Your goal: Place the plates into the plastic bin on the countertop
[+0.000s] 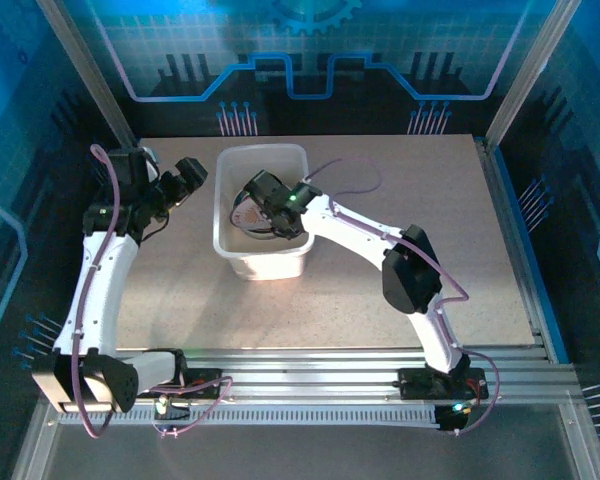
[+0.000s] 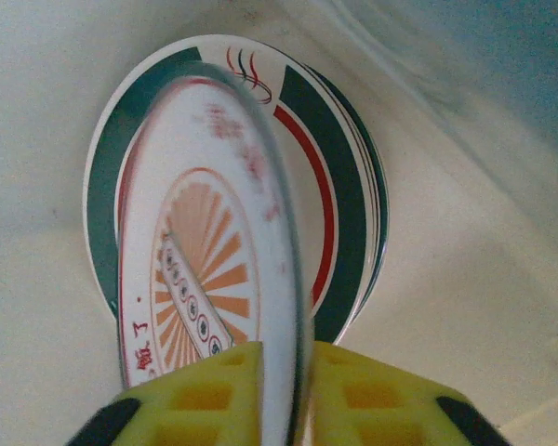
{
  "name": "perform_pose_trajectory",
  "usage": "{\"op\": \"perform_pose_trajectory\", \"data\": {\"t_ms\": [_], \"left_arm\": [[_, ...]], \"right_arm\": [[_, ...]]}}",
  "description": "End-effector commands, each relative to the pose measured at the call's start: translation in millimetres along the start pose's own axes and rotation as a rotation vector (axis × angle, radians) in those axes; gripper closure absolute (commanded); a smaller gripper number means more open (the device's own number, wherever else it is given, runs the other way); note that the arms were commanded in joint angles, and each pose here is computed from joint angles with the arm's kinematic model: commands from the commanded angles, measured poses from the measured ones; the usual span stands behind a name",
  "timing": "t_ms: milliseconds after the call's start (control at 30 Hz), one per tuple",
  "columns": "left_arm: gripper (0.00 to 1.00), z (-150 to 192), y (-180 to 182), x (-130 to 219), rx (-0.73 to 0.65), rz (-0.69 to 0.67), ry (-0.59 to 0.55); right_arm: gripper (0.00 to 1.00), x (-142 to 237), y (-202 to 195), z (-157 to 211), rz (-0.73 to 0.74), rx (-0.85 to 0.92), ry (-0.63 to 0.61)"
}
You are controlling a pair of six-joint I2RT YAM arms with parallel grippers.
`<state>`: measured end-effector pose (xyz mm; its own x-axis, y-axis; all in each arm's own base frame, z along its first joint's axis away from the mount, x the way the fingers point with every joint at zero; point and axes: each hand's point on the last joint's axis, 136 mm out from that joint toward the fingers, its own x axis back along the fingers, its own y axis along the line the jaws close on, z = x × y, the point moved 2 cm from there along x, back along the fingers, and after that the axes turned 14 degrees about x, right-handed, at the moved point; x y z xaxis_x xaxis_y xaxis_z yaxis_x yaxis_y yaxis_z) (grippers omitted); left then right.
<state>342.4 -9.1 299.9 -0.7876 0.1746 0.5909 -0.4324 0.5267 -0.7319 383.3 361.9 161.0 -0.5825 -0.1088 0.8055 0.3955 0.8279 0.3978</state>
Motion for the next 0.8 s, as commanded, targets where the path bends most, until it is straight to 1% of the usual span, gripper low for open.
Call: {"op": "perform_pose_trajectory", "data": {"t_ms": [0,67,100,167,200,233,300,400,500,567,633,667,700,767], "left_arm": [[0.01,0.3,3.4,6.2,-0.018,0.011,-0.006],[0.01,1.0,6.4,4.3,-0.013,0.006,-0.003],[0.01,1.2,7.9,3.3,-0.014,0.002,-0.003],[0.00,1.0,11.4,2.2,-0.020,-0.008,-0.009],[0.01,0.9,14.0,1.2,-0.022,-0.015,-0.011],[0.01,0.7,17.0,0.7,-0.023,-0.022,-0.015],[0.01,1.4,20.8,-0.6,-0.035,-0.029,-0.021],[0.01,0.3,25.9,1.0,-0.069,-0.030,-0.055],[0.00,-4.7,34.1,2.6,-0.149,-0.035,-0.130],[0.00,-10.0,50.5,-0.2,-0.198,-0.087,-0.199],[0.00,-14.1,71.5,-7.7,-0.264,-0.148,-0.268],[0.00,-14.3,81.5,-12.0,-0.297,-0.169,-0.296],[0.00,-14.4,90.1,-17.8,-0.346,-0.175,-0.332],[0.01,-11.7,104.9,-30.1,-0.422,-0.165,-0.400]], "right_arm": [[0.61,3.6,11.2,-6.4,-0.009,0.024,-0.056],[0.51,1.5,9.2,-6.2,0.003,0.046,-0.056],[0.44,2.2,9.1,-7.1,0.003,0.069,-0.060],[0.26,6.6,8.3,-8.8,0.006,0.113,-0.060],[0.10,9.7,7.0,-10.4,0.011,0.144,-0.063],[0.00,14.0,6.1,-12.0,0.013,0.177,-0.063],[0.00,22.9,4.3,-14.3,0.014,0.249,-0.061],[0.00,45.1,4.7,-20.2,-0.013,0.385,-0.094],[0.00,85.0,1.2,-38.0,-0.028,0.554,-0.181],[0.00,114.1,-8.7,-54.7,-0.015,0.688,-0.258],[0.00,140.8,-34.1,-76.5,0.031,0.812,-0.347],[0.00,147.5,-49.4,-87.8,0.055,0.847,-0.387],[0.00,150.6,-71.6,-100.9,0.091,0.873,-0.445],[0.00,143.4,-123.8,-125.8,0.158,0.862,-0.549]]}}
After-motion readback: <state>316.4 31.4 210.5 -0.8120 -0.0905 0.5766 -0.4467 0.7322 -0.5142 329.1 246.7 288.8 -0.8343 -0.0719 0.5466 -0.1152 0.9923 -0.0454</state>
